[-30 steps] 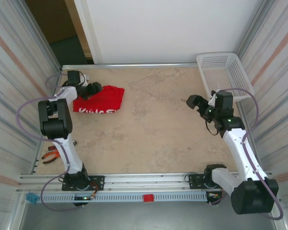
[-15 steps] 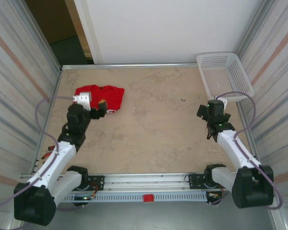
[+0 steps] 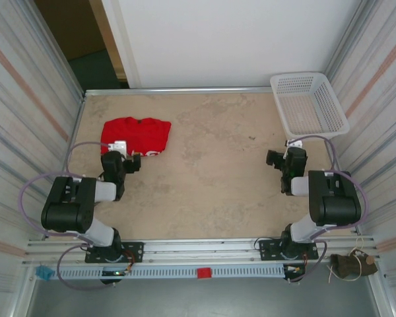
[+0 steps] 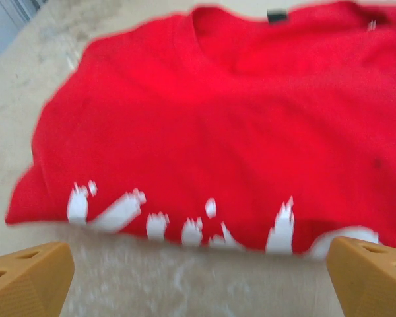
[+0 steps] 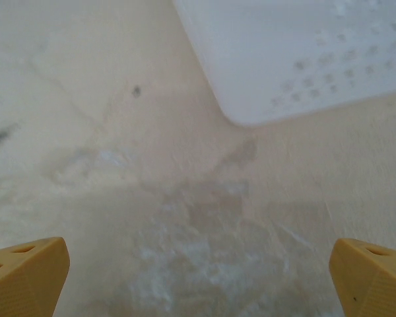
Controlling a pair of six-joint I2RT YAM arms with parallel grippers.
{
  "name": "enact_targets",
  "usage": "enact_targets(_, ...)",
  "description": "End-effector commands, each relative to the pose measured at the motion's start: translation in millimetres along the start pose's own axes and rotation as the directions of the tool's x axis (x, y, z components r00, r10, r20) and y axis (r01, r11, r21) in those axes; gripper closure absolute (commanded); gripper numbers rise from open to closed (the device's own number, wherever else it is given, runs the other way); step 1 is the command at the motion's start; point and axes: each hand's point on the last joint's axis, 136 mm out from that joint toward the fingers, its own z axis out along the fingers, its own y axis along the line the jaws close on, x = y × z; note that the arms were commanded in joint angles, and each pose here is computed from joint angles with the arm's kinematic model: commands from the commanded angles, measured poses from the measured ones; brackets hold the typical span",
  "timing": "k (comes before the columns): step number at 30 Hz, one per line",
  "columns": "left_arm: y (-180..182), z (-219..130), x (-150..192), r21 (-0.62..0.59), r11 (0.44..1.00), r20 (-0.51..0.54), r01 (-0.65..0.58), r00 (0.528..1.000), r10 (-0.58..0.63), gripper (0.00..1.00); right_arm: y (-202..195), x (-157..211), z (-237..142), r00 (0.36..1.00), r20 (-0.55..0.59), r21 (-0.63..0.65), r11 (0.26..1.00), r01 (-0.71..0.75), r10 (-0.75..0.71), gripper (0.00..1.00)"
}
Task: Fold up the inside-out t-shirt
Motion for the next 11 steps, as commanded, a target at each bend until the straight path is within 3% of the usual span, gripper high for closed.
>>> enact_targets(1, -3.8, 1.0, -24.6, 0.042, 0.999, 0.063, 0.034, 0.997, -0.036, 0.01, 15.4, -26.7, -2.7, 0.997, 0.08, -0.076, 0.997, -0.006, 0.012, 0.01)
enact_targets(11, -3.5, 0.0, -25.0, 0.04, 0.999, 0.071, 0.031, 0.997, -0.034, 0.01, 19.3, -25.9, -1.6, 0.997, 0.076, -0.11, 0.994, 0.0, 0.008, 0.01)
